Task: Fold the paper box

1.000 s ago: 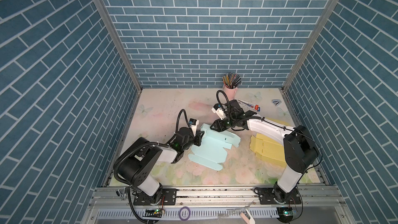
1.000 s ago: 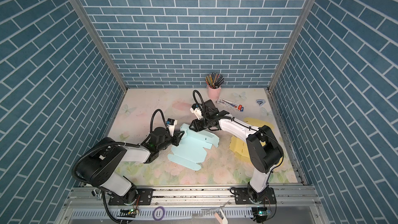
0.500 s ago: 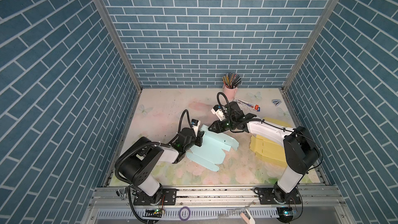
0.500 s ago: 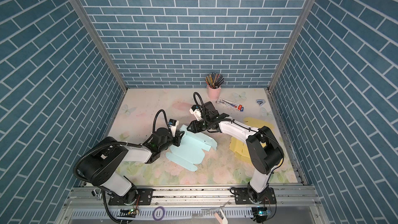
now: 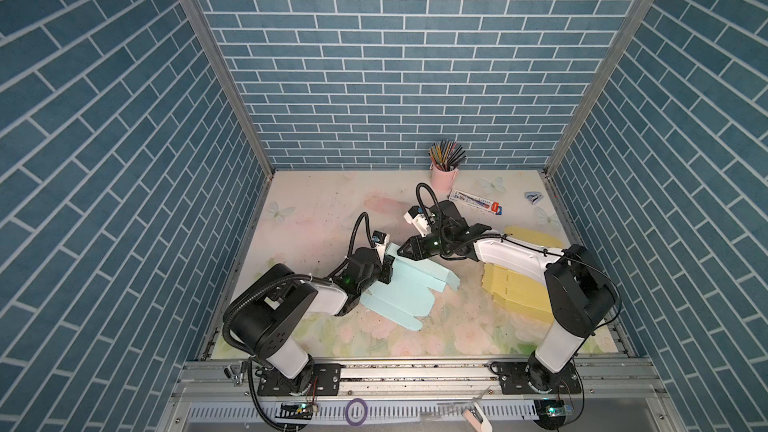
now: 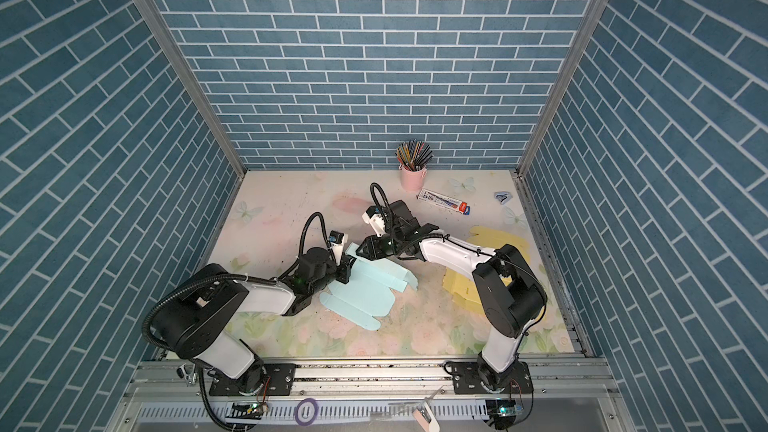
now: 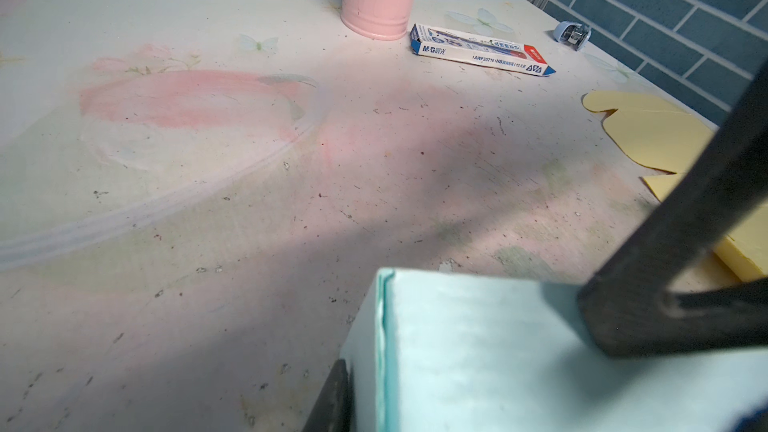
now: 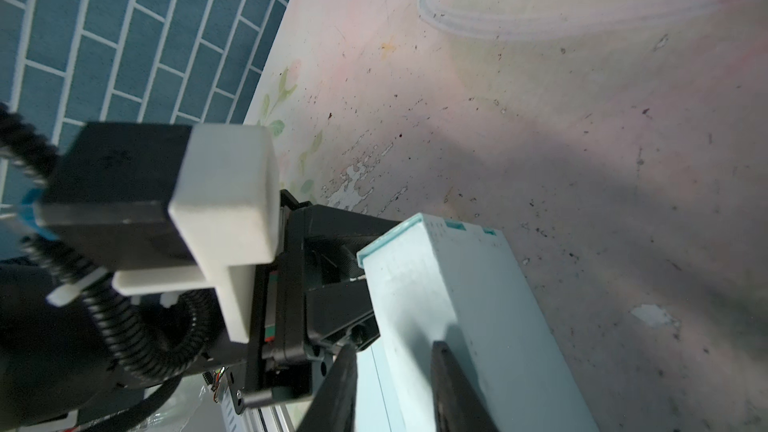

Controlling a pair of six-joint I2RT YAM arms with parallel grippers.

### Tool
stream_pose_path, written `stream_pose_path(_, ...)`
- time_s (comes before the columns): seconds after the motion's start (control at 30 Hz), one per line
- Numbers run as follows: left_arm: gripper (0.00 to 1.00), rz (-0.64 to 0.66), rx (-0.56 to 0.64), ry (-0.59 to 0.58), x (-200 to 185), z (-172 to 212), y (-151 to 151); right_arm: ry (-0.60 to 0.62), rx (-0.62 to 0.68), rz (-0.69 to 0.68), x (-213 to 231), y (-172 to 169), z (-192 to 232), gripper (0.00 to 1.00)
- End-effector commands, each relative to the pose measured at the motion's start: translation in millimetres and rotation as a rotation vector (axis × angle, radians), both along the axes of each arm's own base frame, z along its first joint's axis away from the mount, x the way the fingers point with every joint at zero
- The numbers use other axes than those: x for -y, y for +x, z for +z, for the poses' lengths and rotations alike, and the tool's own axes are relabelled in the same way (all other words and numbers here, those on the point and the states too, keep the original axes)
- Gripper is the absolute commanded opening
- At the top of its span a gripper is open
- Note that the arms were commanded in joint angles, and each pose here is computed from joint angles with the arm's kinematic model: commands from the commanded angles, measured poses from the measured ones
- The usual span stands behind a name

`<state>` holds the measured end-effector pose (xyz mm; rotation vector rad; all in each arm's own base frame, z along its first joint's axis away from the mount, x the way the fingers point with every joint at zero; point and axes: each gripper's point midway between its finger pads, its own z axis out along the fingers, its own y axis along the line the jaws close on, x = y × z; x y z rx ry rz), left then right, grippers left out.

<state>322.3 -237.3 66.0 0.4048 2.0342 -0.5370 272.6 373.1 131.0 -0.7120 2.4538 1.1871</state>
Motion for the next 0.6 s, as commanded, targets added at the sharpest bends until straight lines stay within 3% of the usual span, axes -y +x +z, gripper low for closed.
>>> stream_pose_path(0.0, 0.20, -0.006, 0.052, -0.028, 8.9, 13.5, 6.9, -0.085, -0.085, -0.041, 12.6, -12.2, -24.9, 0.32)
stream_pose_path(0.47, 0.23, 0.013, 0.061, -0.037, 11.1, 10.8, 11.9, -0.061, -0.090, -0.085, 12.3, -10.8, -22.1, 0.32)
stream_pose_path(0.57, 0.18, 0.012, 0.062, -0.039, 12.3, 10.1, 12.6, -0.055, -0.091, -0.091, 11.8, -12.4, -21.6, 0.32)
